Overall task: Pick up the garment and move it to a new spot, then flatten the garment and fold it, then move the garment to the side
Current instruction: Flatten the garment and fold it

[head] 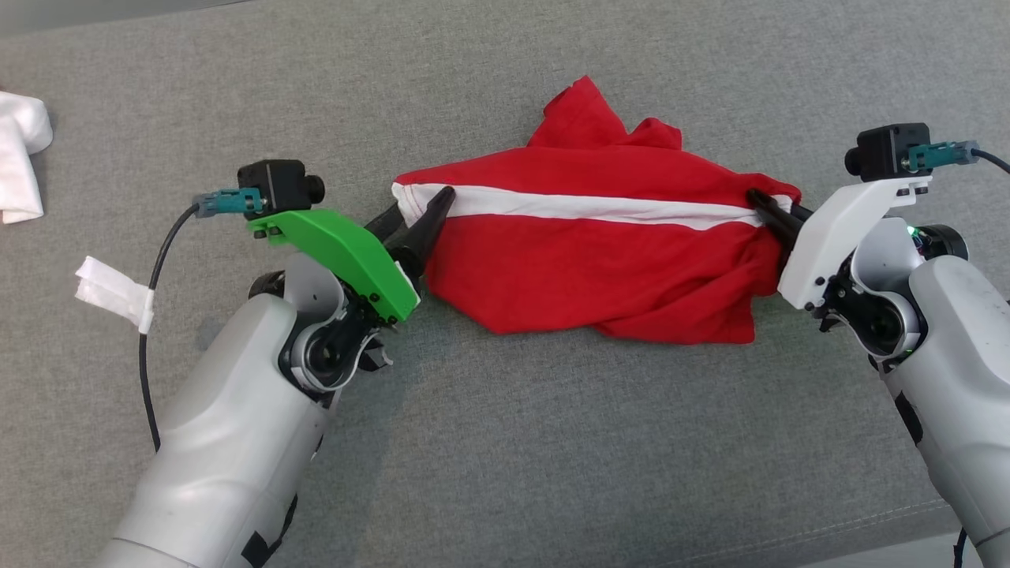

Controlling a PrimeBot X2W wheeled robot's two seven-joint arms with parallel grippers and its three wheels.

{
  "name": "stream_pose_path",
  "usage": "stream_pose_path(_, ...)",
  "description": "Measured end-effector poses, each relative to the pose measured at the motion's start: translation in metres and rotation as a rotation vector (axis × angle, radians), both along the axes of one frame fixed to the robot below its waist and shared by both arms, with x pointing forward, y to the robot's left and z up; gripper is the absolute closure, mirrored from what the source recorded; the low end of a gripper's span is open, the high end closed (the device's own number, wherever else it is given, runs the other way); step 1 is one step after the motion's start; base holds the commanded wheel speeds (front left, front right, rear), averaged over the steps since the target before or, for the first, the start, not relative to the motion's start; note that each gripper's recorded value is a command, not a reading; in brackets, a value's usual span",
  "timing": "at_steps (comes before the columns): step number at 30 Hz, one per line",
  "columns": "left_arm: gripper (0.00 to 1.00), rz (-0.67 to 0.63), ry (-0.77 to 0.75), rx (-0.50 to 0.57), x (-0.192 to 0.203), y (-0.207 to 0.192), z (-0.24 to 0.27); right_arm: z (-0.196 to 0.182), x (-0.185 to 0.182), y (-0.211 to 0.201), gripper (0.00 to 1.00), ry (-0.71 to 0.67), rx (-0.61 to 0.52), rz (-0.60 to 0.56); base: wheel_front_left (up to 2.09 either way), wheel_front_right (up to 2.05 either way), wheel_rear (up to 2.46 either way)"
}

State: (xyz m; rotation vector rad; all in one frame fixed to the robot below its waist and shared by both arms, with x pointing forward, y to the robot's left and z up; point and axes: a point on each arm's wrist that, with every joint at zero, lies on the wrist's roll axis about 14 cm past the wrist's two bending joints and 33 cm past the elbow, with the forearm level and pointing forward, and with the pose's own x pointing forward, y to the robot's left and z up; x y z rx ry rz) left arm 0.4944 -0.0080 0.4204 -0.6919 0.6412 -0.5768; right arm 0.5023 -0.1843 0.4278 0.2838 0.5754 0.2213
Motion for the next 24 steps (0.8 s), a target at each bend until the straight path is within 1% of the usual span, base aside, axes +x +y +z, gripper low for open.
stream_pose_path(3, 0.0, -0.006, -0.004, -0.052, 0.002, -0.006, 0.011, -0.003, 0.0, 0.0, 1.0, 0.004, -0.001, -0.001, 0.0, 0.0, 0.0)
stream_pose_path(6, 0.0, -0.013, -0.002, -0.061, 0.001, -0.007, 0.012, -0.003, 0.001, -0.001, 1.0, 0.001, -0.002, -0.001, 0.0, 0.0, 0.0)
stream_pose_path(12, 0.0, 0.006, 0.024, -0.003, 0.004, 0.003, -0.007, -0.002, 0.002, 0.002, 1.0, -0.006, 0.002, 0.004, 0.0, 0.0, 0.0)
stream_pose_path(17, 0.0, 0.007, 0.025, -0.015, 0.01, -0.004, -0.008, -0.002, 0.004, 0.001, 1.0, -0.013, 0.004, 0.002, 0.0, 0.0, 0.0)
stream_pose_path(18, 0.22, 0.004, 0.028, -0.021, 0.011, -0.006, -0.008, -0.003, 0.003, 0.001, 1.0, -0.013, 0.005, 0.0, 0.0, 0.0, 0.0)
stream_pose_path(20, 0.57, -0.004, 0.03, -0.025, 0.011, -0.01, -0.008, -0.004, 0.004, -0.001, 1.0, -0.014, 0.002, -0.002, 0.0, 0.0, 0.0)
stream_pose_path(21, 0.71, -0.009, 0.032, -0.026, 0.011, -0.011, -0.008, -0.004, 0.004, -0.001, 1.0, -0.016, 0.001, -0.003, 0.0, 0.0, 0.0)
stream_pose_path(22, 0.94, -0.013, 0.034, -0.028, 0.01, -0.013, -0.008, -0.004, 0.004, -0.001, 1.0, -0.015, 0.002, -0.004, 0.0, 0.0, 0.0)
stream_pose_path(23, 1.0, -0.017, 0.034, -0.029, 0.009, -0.014, -0.008, -0.003, 0.004, -0.001, 1.0, -0.019, 0.006, -0.007, 0.0, 0.0, 0.0)
stream_pose_path(24, 1.0, -0.018, 0.034, -0.034, 0.009, -0.014, -0.007, -0.003, 0.004, -0.001, 1.0, -0.019, 0.007, -0.007, 0.0, 0.0, 0.0)
